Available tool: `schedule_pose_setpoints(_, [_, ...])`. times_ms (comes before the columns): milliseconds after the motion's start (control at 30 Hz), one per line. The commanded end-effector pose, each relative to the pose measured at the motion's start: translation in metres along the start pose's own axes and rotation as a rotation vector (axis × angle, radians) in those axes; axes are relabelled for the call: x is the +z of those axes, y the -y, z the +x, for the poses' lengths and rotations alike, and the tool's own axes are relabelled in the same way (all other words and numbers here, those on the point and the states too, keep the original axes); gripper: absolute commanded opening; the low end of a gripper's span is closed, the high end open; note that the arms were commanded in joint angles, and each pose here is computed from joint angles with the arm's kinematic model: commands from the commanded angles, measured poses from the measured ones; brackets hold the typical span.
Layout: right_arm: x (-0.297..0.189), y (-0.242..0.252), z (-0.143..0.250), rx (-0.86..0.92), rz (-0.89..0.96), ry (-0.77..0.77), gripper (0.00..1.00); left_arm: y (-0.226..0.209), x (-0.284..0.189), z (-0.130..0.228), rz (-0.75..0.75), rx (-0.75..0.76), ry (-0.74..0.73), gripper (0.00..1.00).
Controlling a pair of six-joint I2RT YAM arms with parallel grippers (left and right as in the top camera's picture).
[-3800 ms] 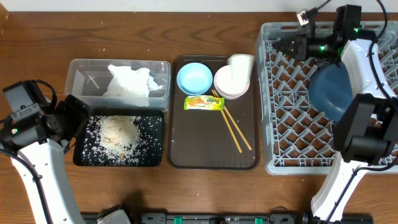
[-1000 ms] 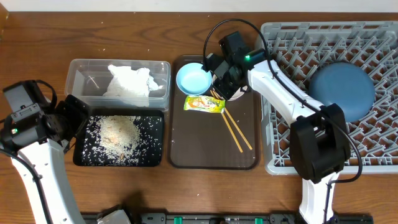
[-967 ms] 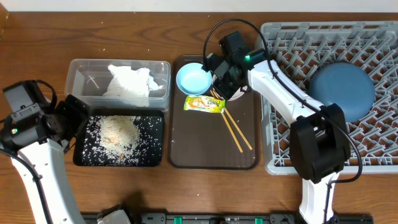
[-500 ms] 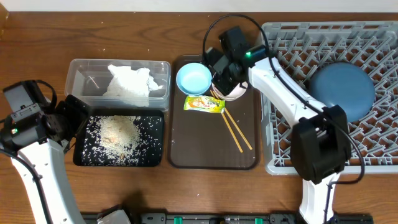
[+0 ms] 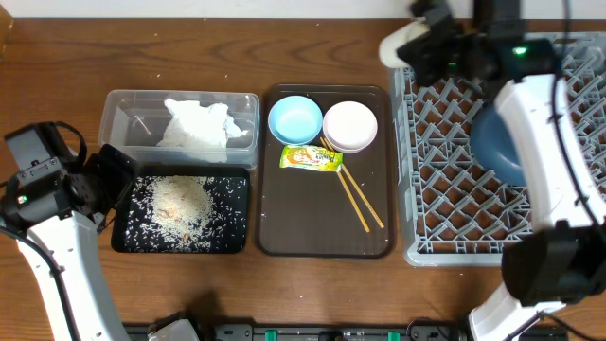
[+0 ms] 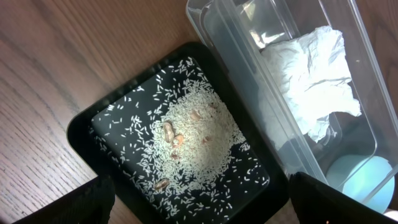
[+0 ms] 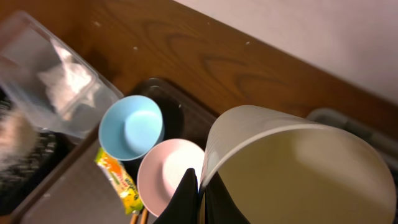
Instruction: Sort waste into correct bins and load items into the dishwasher rack
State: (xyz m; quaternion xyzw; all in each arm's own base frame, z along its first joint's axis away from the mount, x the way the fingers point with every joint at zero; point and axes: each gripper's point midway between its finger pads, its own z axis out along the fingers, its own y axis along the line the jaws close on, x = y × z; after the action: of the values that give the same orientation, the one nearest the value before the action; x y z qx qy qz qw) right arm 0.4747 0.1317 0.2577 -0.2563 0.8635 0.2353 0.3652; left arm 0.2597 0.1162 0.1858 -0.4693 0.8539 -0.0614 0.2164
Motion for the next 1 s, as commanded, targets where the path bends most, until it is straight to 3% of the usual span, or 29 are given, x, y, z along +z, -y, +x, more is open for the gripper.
schedule_pose_setpoints(0, [0.003, -0.006, 0.006, 0.100, -0.284, 0.063, 0.01, 0.001, -0.004, -0.005, 0.002, 0.004, 0.018, 0.92])
schedule_pose_setpoints(233, [0.003, 0.010, 0.020, 0.216, -0.583, 0.165, 0.01, 0.001, -0.004, -0.005, 0.002, 0.003, 0.018, 0.92])
schedule_pose_setpoints(467, [0.037, 0.028, 0.047, 0.287, -0.580, 0.107, 0.01, 0.001, -0.004, -0.005, 0.002, 0.003, 0.018, 0.92])
schedule_pose_setpoints(967, [0.055, 0.045, 0.069, 0.290, -0.468, 0.032, 0.01, 0.001, -0.004, -0.005, 0.002, 0.003, 0.018, 0.92])
